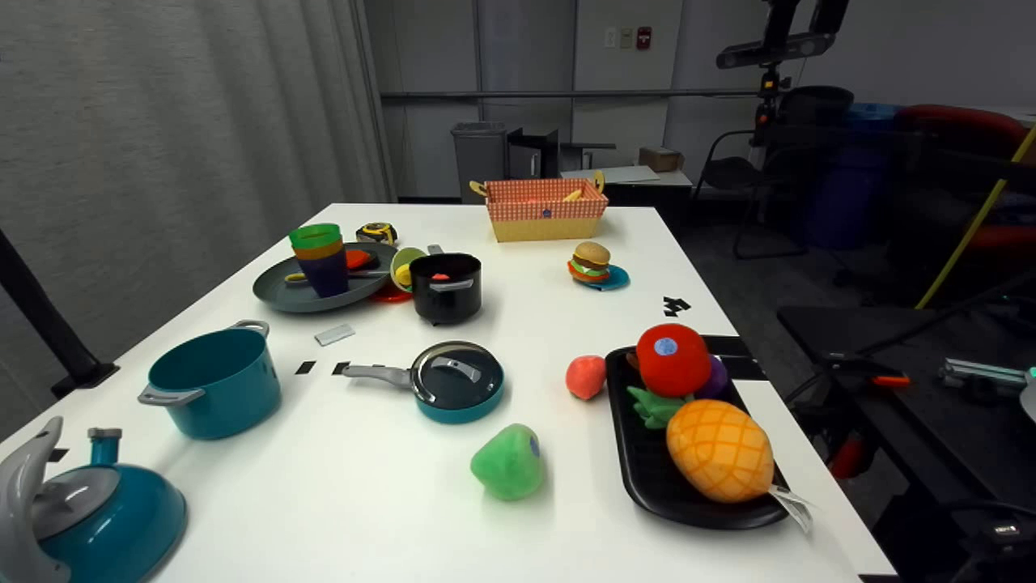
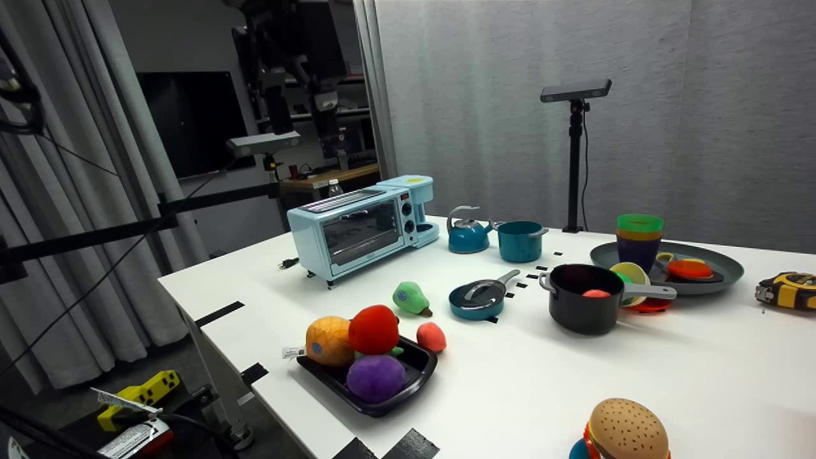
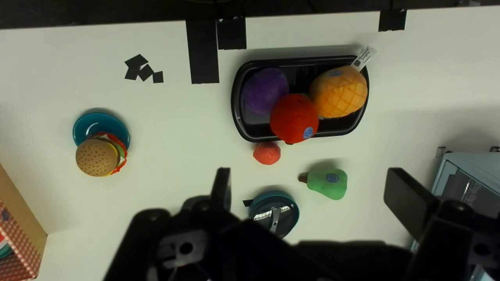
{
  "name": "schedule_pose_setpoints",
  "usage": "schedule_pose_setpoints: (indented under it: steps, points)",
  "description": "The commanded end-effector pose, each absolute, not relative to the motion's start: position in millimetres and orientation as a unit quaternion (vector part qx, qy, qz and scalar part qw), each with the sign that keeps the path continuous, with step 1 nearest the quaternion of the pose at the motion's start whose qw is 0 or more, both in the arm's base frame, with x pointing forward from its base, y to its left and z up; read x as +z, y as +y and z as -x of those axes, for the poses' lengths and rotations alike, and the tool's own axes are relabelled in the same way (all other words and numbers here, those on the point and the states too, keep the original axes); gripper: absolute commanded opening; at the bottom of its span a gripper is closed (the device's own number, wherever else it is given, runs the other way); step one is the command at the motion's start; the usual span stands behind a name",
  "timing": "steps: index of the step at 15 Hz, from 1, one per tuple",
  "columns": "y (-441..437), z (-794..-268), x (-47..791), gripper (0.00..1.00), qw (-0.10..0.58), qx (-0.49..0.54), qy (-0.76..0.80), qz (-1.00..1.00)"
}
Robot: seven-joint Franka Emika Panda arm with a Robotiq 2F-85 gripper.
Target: Move the lid from the blue pan to the black pot
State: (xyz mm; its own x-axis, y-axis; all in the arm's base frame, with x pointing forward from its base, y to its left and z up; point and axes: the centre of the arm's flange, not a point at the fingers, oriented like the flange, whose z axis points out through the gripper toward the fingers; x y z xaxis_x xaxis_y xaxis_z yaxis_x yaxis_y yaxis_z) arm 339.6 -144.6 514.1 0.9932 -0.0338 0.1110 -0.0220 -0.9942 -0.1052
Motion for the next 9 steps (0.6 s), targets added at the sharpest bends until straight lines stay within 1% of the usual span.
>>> schedule_pose_setpoints:
  steps: [1, 9]
  points:
    - [-144.6, -339.7, 513.9, 1.00, 0.052, -0.056, 0.010, 0.997]
    - [-144.6, -340.4, 512.5, 1.00, 0.052, -0.055, 0.003, 0.997]
